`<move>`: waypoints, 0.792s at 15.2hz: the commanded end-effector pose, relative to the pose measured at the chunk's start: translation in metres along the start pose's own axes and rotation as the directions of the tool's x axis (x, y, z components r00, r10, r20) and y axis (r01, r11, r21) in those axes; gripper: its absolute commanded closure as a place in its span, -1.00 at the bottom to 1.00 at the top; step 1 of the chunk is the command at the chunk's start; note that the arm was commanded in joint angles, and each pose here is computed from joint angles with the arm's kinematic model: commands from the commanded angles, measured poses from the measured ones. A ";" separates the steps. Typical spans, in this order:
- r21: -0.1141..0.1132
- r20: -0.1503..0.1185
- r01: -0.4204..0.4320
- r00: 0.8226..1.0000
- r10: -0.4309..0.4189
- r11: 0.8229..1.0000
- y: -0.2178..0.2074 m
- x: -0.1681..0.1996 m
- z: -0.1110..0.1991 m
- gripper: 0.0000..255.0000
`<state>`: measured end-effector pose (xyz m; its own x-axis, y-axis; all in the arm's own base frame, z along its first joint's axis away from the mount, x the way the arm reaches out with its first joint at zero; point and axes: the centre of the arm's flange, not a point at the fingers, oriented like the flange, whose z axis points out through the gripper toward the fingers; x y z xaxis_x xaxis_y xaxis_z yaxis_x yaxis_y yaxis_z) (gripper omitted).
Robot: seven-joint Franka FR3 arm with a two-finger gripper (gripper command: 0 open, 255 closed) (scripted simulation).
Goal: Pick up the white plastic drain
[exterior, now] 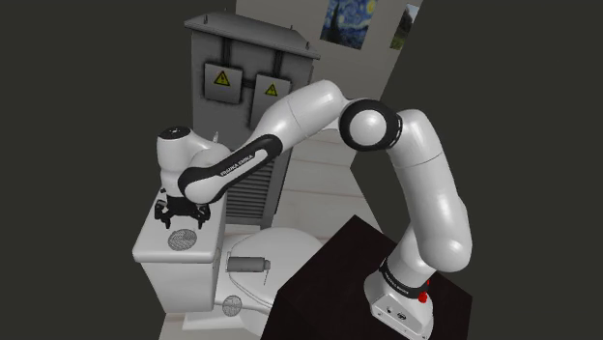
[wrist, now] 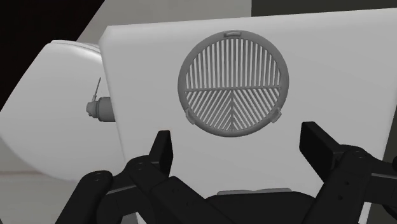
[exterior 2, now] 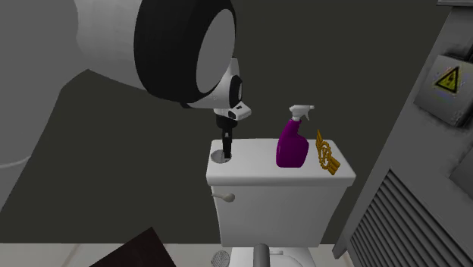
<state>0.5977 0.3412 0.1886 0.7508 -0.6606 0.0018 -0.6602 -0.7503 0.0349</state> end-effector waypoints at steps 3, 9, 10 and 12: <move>0.000 0.000 0.000 1.000 0.000 1.000 -0.002 0.000 0.020 -1.00; 0.000 0.000 0.000 1.000 0.000 1.000 -0.002 0.000 0.019 1.00; 0.000 0.000 0.000 1.000 0.000 1.000 -0.002 0.000 0.020 1.00; 0.000 0.000 0.000 1.000 0.000 1.000 -0.001 0.000 0.020 1.00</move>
<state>0.5984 0.3421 0.1702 0.7505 -0.6609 0.0029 -0.6606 -0.7500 0.0330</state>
